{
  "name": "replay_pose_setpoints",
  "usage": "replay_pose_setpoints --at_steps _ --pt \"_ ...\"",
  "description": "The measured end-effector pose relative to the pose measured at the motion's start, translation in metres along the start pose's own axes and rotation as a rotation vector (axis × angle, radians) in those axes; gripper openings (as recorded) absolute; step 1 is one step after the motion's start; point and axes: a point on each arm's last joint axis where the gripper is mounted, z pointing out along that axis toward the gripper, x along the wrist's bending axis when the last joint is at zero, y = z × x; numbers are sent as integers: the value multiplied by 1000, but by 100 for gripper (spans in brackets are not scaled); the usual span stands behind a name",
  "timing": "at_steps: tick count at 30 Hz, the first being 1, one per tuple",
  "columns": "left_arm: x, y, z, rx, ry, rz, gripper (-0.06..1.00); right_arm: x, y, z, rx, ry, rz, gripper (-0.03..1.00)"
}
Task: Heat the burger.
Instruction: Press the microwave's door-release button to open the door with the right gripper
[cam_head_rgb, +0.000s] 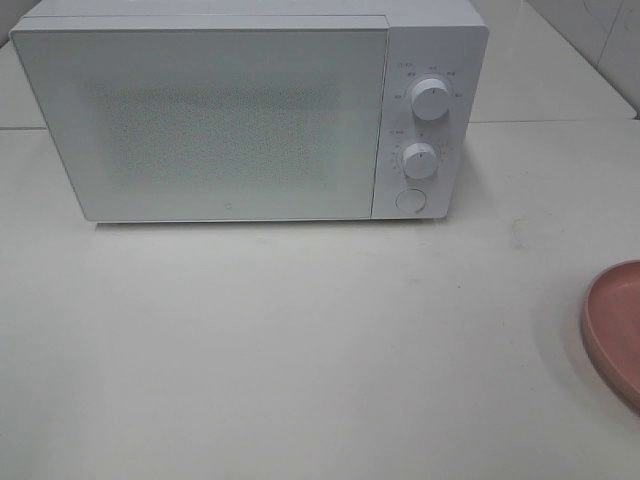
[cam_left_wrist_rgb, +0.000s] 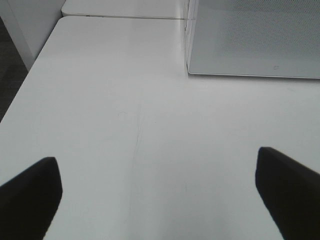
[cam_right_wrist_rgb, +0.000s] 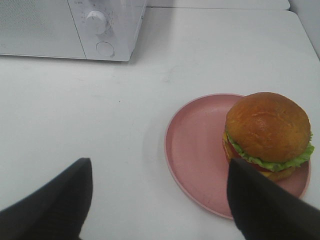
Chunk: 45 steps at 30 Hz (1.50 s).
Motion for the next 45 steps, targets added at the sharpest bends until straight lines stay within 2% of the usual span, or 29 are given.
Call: replay_pose_setpoints --at_steps 27,29,37,45 --pt "0 0 0 0 0 0 97 1 9 -8 -23 8 2 73" --pt "0 0 0 0 0 0 97 2 16 -1 23 4 7 73" --pt "0 0 0 0 0 0 97 3 30 15 76 -2 18 73" --pt "0 0 0 0 0 0 97 6 51 40 81 -2 20 73"
